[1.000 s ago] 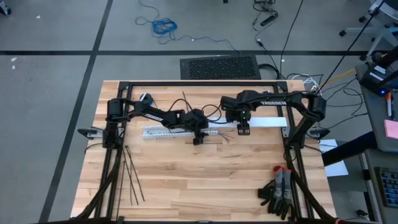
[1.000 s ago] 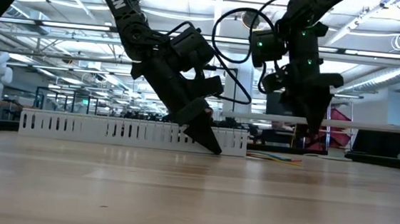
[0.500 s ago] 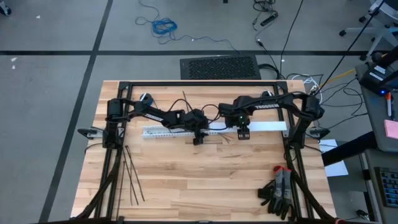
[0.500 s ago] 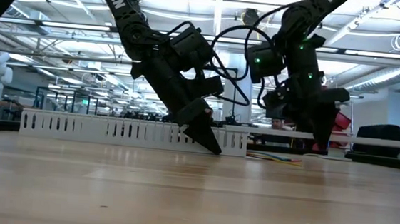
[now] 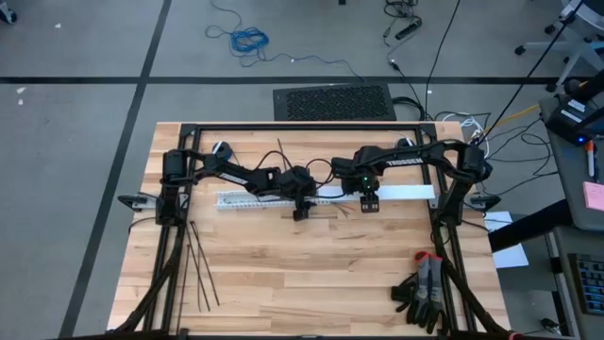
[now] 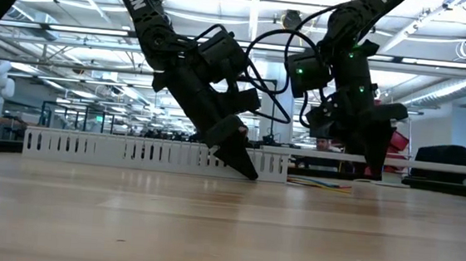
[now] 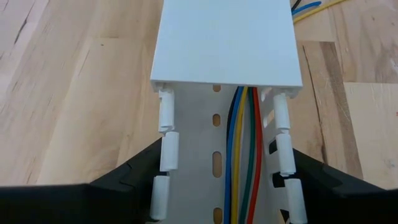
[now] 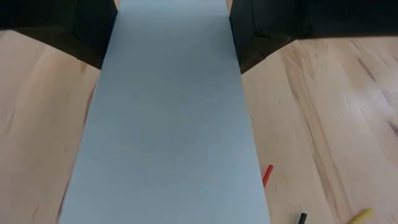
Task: Ziptie cables
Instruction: Close the white cable duct
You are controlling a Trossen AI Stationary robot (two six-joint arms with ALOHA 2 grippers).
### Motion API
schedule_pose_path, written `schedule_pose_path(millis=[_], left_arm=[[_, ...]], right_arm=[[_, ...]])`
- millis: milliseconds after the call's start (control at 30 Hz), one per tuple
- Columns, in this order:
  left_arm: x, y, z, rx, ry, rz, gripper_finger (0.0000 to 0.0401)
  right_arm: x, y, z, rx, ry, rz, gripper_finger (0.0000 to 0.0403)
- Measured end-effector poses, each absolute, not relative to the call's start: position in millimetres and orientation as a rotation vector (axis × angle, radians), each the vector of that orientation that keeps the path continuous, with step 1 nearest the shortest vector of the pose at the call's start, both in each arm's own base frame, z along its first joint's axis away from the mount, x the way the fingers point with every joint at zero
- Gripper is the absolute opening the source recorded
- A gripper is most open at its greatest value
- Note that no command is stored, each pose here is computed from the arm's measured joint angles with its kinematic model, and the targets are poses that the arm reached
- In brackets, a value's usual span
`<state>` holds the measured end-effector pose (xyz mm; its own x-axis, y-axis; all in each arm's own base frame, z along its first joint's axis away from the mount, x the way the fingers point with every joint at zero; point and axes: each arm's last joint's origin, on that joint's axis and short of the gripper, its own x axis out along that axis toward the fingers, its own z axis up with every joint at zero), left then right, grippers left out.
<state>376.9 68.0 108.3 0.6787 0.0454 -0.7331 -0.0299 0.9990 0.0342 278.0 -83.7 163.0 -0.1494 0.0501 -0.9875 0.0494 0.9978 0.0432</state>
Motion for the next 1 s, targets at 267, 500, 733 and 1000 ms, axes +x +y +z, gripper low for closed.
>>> schedule_pose_path(millis=[267, 500, 733, 1000], left_arm=[[377, 68, 108, 0.021, 0.824, 0.044, 0.0238], [377, 68, 108, 0.02, 0.824, 0.044, 0.0238], [377, 68, 108, 0.02, 0.824, 0.044, 0.0238], [377, 68, 108, 0.021, 0.824, 0.044, 0.0238]], right_arm=[[278, -84, 163, 0.07, 1.719, 0.004, 0.0214], [278, -83, 163, 0.07, 1.726, 0.006, 0.0309], [277, -83, 168, 0.077, 1.749, 0.004, 0.031], [292, -70, 211, 0.015, 1.627, 0.007, 0.031]])
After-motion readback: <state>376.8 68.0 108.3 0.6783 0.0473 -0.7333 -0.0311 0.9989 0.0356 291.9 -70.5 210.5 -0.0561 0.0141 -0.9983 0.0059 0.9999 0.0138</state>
